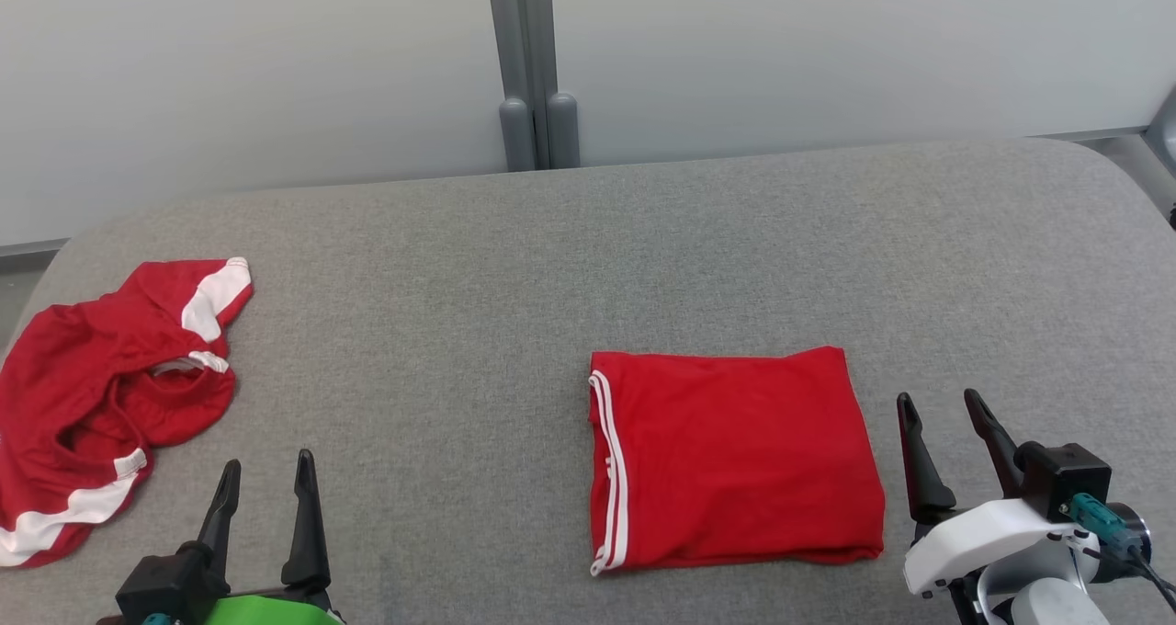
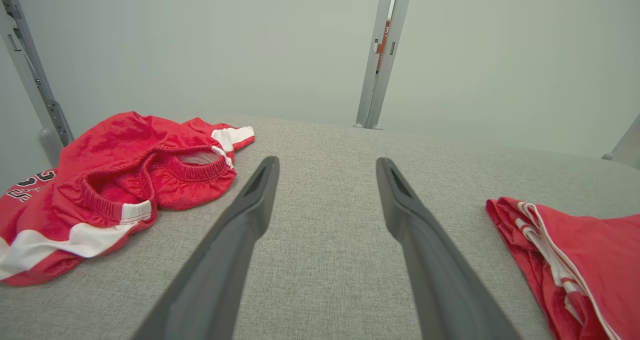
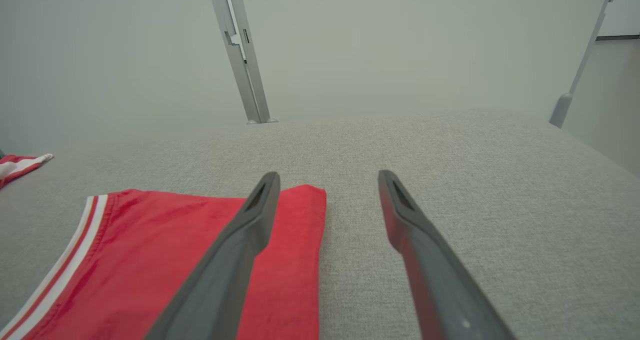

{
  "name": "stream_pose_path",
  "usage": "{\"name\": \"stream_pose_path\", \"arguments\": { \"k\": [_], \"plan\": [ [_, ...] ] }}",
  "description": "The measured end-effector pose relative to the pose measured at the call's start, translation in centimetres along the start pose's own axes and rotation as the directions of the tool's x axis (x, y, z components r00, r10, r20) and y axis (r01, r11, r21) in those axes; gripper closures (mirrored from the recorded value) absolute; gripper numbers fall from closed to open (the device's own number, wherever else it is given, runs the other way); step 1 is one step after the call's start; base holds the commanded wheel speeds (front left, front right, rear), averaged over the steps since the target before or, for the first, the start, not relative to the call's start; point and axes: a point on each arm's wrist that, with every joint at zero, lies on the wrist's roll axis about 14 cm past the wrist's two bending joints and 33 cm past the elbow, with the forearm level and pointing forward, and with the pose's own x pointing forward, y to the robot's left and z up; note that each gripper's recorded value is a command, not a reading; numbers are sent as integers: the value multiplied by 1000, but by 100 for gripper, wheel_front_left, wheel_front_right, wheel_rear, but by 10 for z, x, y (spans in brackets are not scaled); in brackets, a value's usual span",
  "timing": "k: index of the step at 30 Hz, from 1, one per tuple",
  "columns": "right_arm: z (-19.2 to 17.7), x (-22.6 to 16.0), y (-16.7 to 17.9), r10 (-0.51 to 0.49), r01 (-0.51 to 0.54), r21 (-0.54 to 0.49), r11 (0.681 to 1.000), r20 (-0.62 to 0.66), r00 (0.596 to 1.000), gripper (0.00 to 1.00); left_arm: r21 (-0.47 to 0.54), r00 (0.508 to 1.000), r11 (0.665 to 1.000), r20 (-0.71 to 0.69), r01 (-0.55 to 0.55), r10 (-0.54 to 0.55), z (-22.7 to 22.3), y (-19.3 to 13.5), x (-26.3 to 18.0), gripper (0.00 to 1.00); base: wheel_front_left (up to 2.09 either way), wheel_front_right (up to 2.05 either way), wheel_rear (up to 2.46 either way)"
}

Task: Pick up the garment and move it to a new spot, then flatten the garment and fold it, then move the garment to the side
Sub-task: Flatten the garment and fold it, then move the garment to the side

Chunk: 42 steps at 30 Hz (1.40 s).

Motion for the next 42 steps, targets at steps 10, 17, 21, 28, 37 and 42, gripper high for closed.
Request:
{"name": "stream_pose_path", "arguments": {
  "k": [10, 17, 21, 28, 37, 42],
  "plan": [
    [-2, 0, 5, 6, -6, 0, 1000, -5, 1000, 0, 0, 1000, 1000, 2, -10, 10, 1, 3, -3, 0, 0, 0, 0],
    [-9, -1, 6, 8, -8, 1, 1000, -27, 1000, 0, 1, 1000, 1000, -2, -8, 8, -1, 3, -2, 0, 0, 0, 0],
    [-19, 5, 6, 26, -29, -24, 999, -93, 995, 0, 1, 1000, 1000, -5, -4, 4, -2, 1, -1, 0, 0, 0, 0],
    [-61, 10, 8, 39, -37, 10, 999, -338, 940, 0, -8, 1000, 1000, -20, 0, 0, -6, -1, -4, 0, 0, 0, 0],
    [-96, 19, 17, 56, -27, 66, 997, -485, 873, 0, -10, 999, 1000, -35, -28, 28, -11, 7, -3, 0, 0, 0, 0],
    [-122, 18, 24, 73, -38, 71, 997, -590, 804, 0, -8, 998, 999, -43, -39, 38, -13, 10, 0, 0, 0, 0, 0]
  ]
}}
